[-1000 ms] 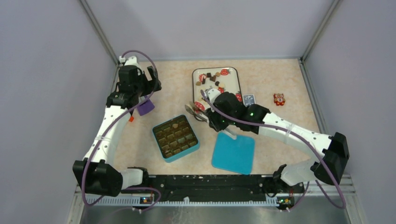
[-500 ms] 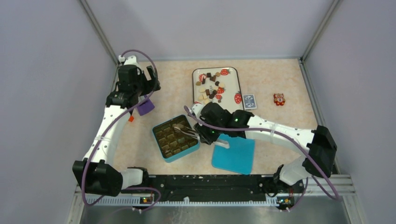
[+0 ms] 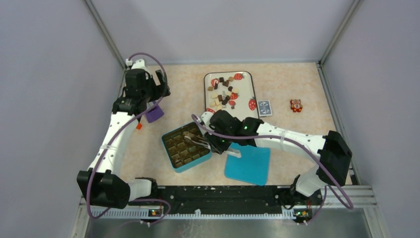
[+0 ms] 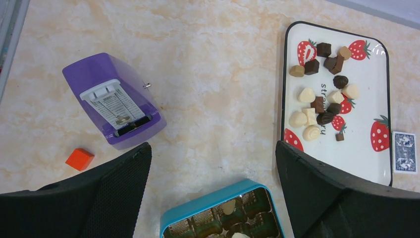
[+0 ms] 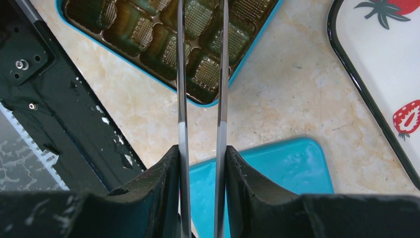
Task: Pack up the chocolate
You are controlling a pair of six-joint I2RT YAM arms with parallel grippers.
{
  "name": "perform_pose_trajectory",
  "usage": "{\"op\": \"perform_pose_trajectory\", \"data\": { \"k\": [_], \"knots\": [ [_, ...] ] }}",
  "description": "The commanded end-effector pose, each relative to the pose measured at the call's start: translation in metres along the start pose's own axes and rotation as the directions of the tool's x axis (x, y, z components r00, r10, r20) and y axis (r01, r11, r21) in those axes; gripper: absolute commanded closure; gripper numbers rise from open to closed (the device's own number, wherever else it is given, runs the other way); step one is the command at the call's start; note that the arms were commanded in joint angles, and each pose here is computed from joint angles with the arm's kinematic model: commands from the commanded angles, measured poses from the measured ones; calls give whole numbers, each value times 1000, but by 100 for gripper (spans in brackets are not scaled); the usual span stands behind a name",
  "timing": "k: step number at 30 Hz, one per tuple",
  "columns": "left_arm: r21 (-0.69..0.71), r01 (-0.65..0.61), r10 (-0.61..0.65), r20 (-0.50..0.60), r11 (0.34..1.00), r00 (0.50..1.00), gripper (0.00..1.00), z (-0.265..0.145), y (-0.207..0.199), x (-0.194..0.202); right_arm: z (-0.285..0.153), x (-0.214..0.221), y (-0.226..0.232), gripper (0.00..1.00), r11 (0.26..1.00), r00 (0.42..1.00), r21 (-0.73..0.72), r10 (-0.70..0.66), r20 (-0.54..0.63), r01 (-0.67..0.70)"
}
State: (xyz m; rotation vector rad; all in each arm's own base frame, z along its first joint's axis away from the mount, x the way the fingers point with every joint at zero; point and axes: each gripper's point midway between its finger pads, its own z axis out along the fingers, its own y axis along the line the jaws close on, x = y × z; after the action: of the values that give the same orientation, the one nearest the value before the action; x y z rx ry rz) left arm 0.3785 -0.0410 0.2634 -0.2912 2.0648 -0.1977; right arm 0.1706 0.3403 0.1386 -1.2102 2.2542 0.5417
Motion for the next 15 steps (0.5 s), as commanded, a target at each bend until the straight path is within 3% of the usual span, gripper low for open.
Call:
{"op": "perform_pose_trajectory", "data": {
  "k": [1, 9, 15],
  "knots": [
    [18, 13, -14, 60, 1000, 998, 1, -12, -4, -18, -2, -31, 4, 70, 1000, 995, 0, -25, 101, 26],
    [19, 14, -15, 55, 1000, 998, 1, -11, -3, -16, -4, -33, 0, 62, 999, 995, 28, -27, 99, 24],
    [25, 14, -15, 57, 1000, 998, 1, -11, -5, -17, -8, -37, 0, 62, 999, 993, 27, -26, 112, 23]
  ]
}}
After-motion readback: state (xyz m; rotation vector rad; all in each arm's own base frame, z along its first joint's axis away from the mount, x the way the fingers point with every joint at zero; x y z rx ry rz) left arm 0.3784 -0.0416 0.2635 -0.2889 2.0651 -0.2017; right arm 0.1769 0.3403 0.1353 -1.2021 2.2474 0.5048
